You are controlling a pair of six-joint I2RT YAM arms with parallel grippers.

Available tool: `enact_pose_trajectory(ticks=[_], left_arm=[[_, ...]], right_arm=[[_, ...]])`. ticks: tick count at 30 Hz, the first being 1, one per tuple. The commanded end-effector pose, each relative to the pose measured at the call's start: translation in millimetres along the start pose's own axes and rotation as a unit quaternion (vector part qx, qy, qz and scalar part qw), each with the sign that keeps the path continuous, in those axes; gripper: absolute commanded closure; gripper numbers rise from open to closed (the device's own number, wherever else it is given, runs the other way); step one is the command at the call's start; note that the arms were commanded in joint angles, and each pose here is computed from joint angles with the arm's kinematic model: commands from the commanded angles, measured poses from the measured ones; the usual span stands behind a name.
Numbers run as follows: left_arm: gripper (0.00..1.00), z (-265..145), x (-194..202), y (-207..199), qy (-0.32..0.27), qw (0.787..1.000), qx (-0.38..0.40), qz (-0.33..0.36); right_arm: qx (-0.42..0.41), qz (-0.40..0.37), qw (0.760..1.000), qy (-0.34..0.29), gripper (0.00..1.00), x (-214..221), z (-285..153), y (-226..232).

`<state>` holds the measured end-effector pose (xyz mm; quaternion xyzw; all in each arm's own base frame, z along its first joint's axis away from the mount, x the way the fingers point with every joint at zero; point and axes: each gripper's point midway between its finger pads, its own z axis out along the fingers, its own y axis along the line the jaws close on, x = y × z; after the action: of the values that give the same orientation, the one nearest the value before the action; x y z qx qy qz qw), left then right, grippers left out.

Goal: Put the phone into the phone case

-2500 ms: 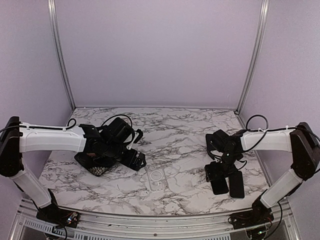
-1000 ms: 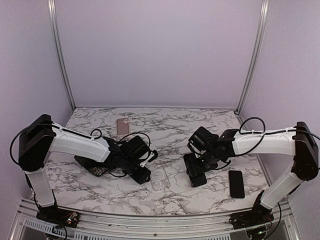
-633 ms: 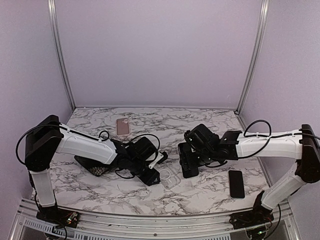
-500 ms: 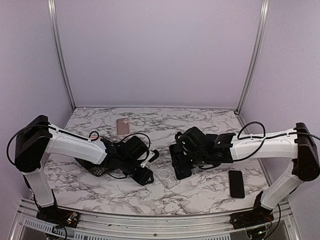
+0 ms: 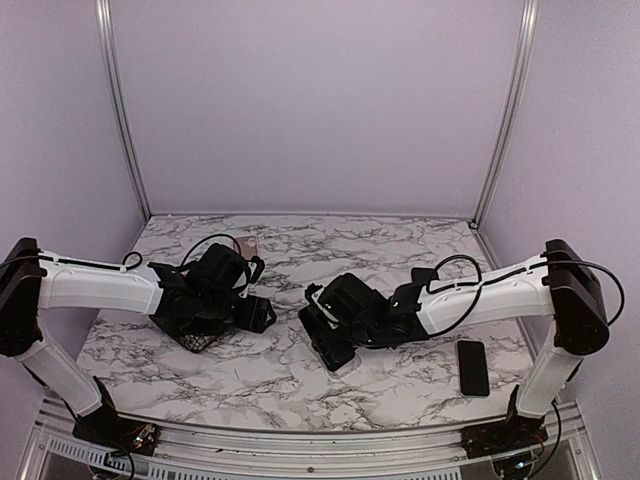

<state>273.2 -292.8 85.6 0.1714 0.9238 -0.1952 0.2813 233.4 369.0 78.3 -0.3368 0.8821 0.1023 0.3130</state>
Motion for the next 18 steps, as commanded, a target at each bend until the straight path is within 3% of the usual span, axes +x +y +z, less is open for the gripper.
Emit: enact_pose_trajectory(ticks=[1, 18], left_arm=[[0.32, -3.3, -4.0, 3.1, -0.008, 1.000, -0.009, -0.004], [0.32, -0.9, -0.6, 6.2, 0.001, 1.000, -0.018, 0.001]], right_arm=[[-0.004, -0.009, 1.000, -0.018, 0.57, -12.3, -2.7, 2.5], [-0.003, -0.001, 0.998, 0.061, 0.59, 32.0, 10.6, 0.5]])
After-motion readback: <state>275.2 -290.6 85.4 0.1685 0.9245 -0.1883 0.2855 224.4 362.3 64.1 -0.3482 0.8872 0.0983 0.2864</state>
